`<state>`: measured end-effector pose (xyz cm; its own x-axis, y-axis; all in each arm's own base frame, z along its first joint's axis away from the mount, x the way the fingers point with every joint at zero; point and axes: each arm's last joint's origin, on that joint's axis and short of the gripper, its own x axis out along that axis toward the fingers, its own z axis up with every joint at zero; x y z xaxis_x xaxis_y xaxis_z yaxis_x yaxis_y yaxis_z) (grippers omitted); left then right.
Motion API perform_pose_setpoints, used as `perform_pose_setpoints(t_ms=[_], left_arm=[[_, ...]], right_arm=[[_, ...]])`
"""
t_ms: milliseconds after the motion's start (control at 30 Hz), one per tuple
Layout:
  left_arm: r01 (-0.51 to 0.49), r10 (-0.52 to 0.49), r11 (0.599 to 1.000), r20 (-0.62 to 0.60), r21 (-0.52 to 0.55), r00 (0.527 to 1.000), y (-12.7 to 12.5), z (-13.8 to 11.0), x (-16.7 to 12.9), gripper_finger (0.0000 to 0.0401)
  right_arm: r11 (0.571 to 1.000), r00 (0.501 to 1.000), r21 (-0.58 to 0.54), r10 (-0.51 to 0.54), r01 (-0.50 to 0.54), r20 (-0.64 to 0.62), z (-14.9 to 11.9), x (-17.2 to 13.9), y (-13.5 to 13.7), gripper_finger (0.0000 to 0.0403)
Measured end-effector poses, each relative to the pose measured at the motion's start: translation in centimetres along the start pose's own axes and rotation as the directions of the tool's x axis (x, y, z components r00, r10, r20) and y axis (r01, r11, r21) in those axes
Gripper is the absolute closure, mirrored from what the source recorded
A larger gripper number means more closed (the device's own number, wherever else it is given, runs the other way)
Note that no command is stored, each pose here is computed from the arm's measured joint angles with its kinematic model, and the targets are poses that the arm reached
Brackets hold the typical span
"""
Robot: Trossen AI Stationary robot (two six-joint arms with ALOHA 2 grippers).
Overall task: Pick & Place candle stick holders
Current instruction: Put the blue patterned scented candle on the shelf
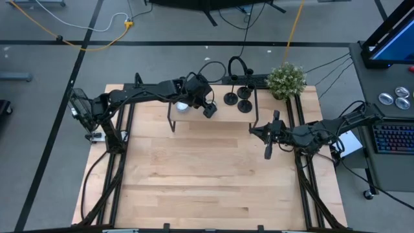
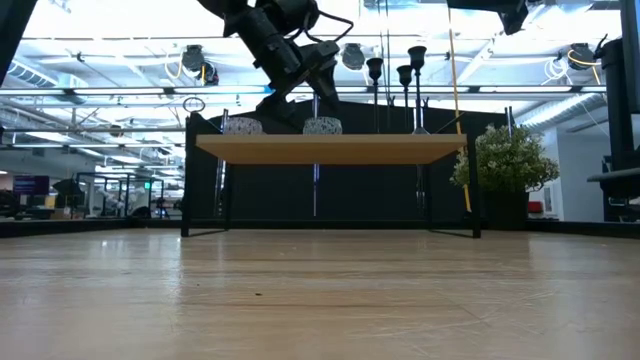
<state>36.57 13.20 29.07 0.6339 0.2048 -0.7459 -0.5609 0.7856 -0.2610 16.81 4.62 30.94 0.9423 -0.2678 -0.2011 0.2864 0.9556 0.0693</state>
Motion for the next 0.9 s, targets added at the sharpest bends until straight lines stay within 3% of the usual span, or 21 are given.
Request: perform_pose_setpoints(t_ms=[633, 900], left_arm=[[-0.185, 0.185, 0.979, 0.011, 0.081, 0.983, -1.2, -1.3, 2.0, 0.0004], [-0.189, 0.189, 0.978, 0.010, 0.088, 0.982, -1.4, -1.4, 2.2, 0.0004]], right_arm=[[1.000, 1.000, 0.005, -0.008, 0.008, 0.001, 0.0, 0.0, -0.1, 0.0403], [0.999, 0.999, 0.011, -0.035, 0.035, 0.002, 0.1, 0.3, -0.5, 0.0403]])
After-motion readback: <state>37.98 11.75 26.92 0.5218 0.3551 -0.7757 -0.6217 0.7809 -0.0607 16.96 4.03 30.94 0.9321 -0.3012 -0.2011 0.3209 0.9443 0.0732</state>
